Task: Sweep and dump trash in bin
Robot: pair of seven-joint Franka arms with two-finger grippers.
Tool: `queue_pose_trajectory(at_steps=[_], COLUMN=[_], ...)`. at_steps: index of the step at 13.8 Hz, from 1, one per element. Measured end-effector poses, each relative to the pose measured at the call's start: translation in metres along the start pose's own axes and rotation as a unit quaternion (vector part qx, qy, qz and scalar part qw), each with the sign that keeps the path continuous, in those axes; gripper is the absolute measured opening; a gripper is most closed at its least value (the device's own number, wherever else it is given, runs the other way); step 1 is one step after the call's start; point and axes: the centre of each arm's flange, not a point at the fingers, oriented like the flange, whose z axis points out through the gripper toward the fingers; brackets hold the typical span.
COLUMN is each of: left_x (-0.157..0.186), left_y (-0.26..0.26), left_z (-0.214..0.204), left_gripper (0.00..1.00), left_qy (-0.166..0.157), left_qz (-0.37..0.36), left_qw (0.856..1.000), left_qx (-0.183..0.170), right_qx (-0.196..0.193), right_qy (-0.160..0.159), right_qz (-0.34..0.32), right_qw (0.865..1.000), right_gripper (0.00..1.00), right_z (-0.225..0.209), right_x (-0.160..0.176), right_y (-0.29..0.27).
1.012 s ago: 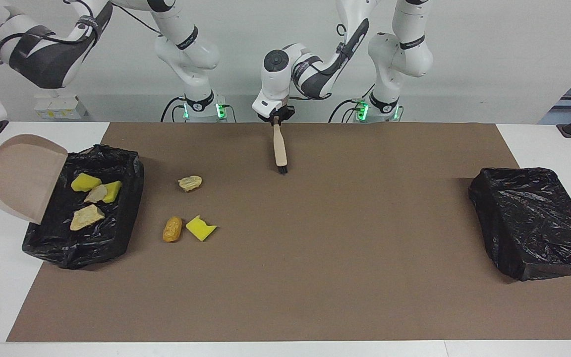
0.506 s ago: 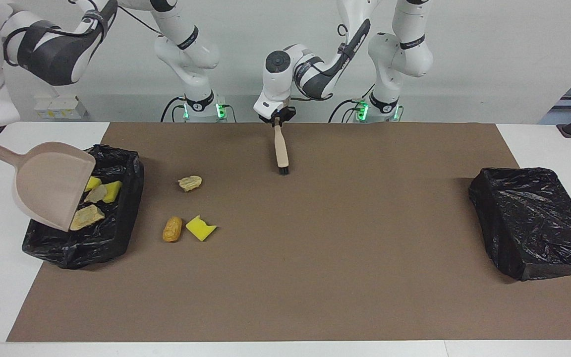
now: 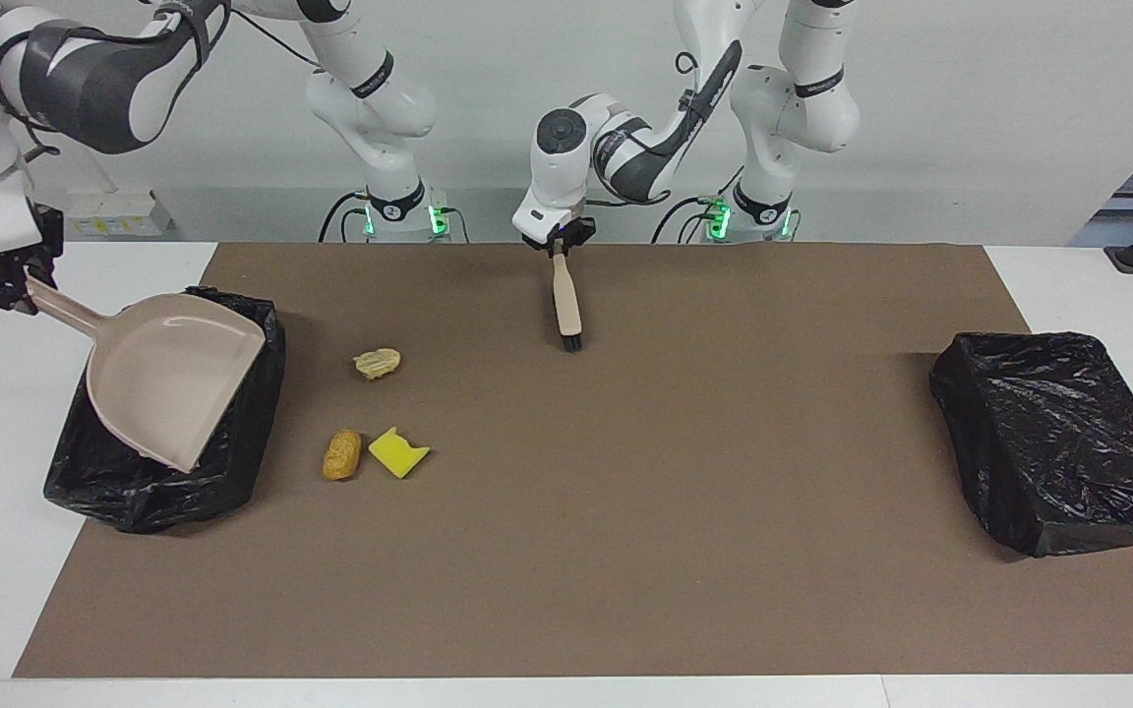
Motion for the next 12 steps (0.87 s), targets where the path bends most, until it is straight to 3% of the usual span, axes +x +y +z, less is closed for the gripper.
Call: queue_pose_trajectory(at_steps=[1, 3, 5, 7, 9, 12], left_x=[0.001, 0.004, 0.012, 0.023, 0.033, 0.042], left_y=[-0.002, -0.006, -0.009, -0.014, -0.02, -0.032], left_z=[0.001, 0.004, 0.002, -0.008, -0.029, -0.072], left_gripper=[0.3, 0.5, 0.74, 0.99, 1.0, 1.0], left_qy=[-0.001, -0.003, -0.003, -0.001, -0.002, 0.001], left_qz=[-0.001, -0.004, -0.012, -0.023, -0.028, -0.013], left_qw=[1.0, 1.0, 1.0, 1.0, 1.0, 1.0], left_qx=[0.001, 0.004, 0.002, -0.006, -0.009, -0.016], right_qx=[0.005, 0.02, 0.037, 0.058, 0.067, 0.097], right_qy=[0.03, 0.071, 0.079, 0.074, 0.067, 0.075], right_qz=[0.042, 0.121, 0.189, 0.26, 0.325, 0.444], right_qw=[0.999, 0.99, 0.978, 0.961, 0.941, 0.887], right_gripper=[0.33, 0.33, 0.33, 0.33, 0.33, 0.33], right_z=[-0.006, -0.017, -0.018, -0.016, -0.02, -0.031], right_x=[0.005, 0.014, 0.03, 0.075, 0.131, 0.19], right_y=[-0.005, -0.016, -0.026, -0.039, -0.057, -0.085])
